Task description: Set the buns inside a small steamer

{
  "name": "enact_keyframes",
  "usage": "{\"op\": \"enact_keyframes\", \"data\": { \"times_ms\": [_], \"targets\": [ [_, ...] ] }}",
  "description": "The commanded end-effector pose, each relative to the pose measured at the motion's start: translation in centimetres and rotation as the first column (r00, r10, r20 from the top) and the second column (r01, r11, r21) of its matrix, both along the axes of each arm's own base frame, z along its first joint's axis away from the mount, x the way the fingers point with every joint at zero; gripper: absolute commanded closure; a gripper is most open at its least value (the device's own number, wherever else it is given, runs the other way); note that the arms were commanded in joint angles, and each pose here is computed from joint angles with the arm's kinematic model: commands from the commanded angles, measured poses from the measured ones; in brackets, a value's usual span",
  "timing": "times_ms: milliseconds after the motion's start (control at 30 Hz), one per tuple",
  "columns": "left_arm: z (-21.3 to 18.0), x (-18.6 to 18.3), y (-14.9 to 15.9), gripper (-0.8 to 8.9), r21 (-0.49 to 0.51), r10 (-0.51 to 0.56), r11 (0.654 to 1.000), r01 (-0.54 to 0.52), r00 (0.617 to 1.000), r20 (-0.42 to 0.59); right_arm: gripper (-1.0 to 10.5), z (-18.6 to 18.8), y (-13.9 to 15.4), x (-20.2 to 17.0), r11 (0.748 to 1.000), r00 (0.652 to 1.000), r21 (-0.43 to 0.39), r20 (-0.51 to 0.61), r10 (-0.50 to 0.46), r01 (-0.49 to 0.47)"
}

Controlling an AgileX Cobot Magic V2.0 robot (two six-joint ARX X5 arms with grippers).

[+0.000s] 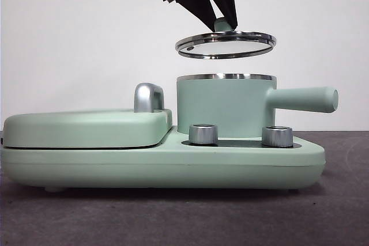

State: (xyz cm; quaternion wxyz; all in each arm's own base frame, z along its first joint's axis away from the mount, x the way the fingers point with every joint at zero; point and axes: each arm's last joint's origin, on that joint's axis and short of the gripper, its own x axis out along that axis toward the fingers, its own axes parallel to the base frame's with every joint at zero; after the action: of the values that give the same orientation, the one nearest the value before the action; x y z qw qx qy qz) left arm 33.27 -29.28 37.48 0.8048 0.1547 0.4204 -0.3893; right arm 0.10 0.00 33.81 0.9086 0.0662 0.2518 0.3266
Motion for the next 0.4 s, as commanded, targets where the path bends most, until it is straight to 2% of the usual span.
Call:
{"op": "enact_keyframes", "data": {
  "times_ms": [33, 400],
  "targets": [
    [0.4, 0.0, -0.5, 7.96, -0.026, -0.007, 1.000, 0.008, 1.000, 0.025, 6.1, 0.4, -0.1, -0.1, 1.000, 1.000, 0.012, 0.017, 0.012, -0.013],
    [-1.7, 1.0, -1.5, 7.98, 0.007, -0.013, 1.000, 0.013, 1.000, -0.004, 6.1, 0.4, -0.1, -0.1, 1.000, 1.000, 0.011, 0.018, 0.011, -0.011]
  ]
}}
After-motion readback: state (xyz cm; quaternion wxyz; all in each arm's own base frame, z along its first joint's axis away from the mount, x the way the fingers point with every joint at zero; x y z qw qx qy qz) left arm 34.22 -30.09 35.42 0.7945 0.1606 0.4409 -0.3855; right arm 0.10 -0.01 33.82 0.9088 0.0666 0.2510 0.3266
